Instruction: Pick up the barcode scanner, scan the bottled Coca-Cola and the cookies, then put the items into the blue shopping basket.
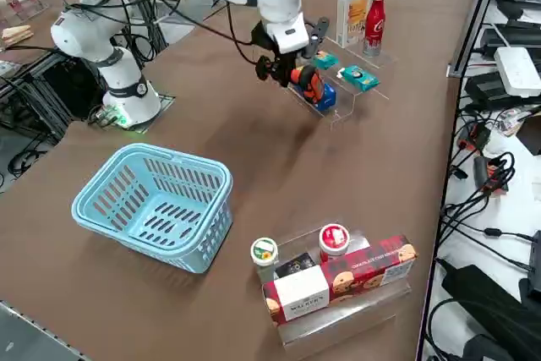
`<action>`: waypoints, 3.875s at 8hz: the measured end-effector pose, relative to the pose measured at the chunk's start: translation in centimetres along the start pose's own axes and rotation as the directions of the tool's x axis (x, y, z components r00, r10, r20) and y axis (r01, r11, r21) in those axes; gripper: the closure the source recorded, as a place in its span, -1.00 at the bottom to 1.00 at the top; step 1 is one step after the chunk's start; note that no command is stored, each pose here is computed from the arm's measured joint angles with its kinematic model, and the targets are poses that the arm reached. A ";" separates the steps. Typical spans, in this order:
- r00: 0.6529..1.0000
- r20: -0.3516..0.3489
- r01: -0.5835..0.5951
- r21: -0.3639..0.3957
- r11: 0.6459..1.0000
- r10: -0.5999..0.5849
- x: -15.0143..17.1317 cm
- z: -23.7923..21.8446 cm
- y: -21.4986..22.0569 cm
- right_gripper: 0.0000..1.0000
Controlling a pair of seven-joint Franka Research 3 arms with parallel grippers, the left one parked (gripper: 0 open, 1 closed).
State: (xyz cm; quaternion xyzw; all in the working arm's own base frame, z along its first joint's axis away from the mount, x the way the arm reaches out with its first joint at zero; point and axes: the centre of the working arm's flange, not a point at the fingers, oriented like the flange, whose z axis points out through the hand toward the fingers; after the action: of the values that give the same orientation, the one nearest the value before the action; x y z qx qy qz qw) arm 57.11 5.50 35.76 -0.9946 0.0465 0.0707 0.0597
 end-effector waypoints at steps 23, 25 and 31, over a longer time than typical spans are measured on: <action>0.992 -0.124 -0.030 -0.184 0.983 0.007 -2.8 -12.7 -6.5 -0.99; 0.980 -0.190 0.029 -0.119 0.992 -0.051 -0.9 -18.2 -11.6 -0.99; 0.928 -0.292 0.218 -0.078 0.973 -0.232 5.0 -16.9 -23.9 -0.99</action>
State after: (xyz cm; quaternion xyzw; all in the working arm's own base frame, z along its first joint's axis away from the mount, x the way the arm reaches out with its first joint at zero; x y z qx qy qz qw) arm 66.77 26.62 54.32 -0.9936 -0.0609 -0.0870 0.0379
